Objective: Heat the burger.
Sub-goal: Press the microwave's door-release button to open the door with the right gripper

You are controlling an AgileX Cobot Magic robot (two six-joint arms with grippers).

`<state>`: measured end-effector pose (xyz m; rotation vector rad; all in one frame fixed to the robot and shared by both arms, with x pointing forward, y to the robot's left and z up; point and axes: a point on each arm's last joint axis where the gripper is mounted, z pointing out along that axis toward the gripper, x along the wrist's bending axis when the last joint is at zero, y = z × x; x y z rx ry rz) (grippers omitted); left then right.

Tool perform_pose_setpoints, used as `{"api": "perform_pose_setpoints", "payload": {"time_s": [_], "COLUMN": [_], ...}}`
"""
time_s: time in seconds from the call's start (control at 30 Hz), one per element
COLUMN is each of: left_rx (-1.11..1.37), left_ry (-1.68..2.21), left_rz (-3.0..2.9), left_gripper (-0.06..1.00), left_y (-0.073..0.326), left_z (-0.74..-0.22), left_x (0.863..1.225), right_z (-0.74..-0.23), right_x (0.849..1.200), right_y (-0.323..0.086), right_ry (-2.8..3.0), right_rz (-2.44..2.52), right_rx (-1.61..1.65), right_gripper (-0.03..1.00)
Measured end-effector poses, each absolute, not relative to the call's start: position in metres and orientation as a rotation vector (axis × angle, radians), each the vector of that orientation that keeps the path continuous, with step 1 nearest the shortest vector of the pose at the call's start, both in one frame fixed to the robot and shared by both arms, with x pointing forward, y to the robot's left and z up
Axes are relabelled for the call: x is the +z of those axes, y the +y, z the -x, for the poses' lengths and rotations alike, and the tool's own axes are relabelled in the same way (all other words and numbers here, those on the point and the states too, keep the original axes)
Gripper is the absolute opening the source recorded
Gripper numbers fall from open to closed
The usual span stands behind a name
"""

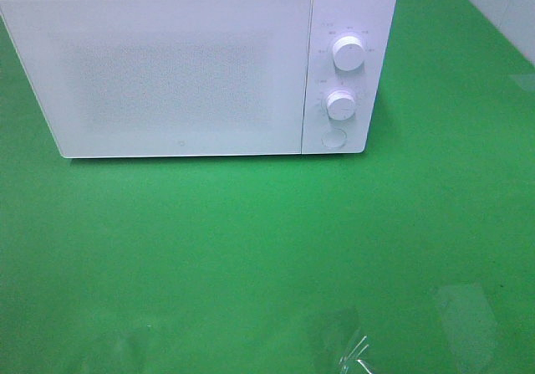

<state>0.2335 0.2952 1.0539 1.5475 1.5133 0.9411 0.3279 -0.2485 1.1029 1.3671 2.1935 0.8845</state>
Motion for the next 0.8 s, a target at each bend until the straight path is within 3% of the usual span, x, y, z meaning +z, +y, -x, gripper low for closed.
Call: {"api": "perform_pose_setpoints", "payload": {"time_s": [0.33, 0.8], "left_rx": [0.941, 0.941], "left_ry": [1.513, 1.513], "left_rz": [-1.547, -1.547], "left_gripper": [0.97, 0.97], "left_y": [0.295, 0.295], "left_z": [-0.233, -0.233], "left_x": [1.054, 1.054], "right_z": [-0.293, -0.257], "right_x": [1.083, 1.066], "right_y": [-0.289, -0.305], "right_ry": [1.895, 1.661], "right_rz": [-1.537, -1.551], "right_rx": [0.902, 0.989], "right_gripper": [0.68, 0.68]}}
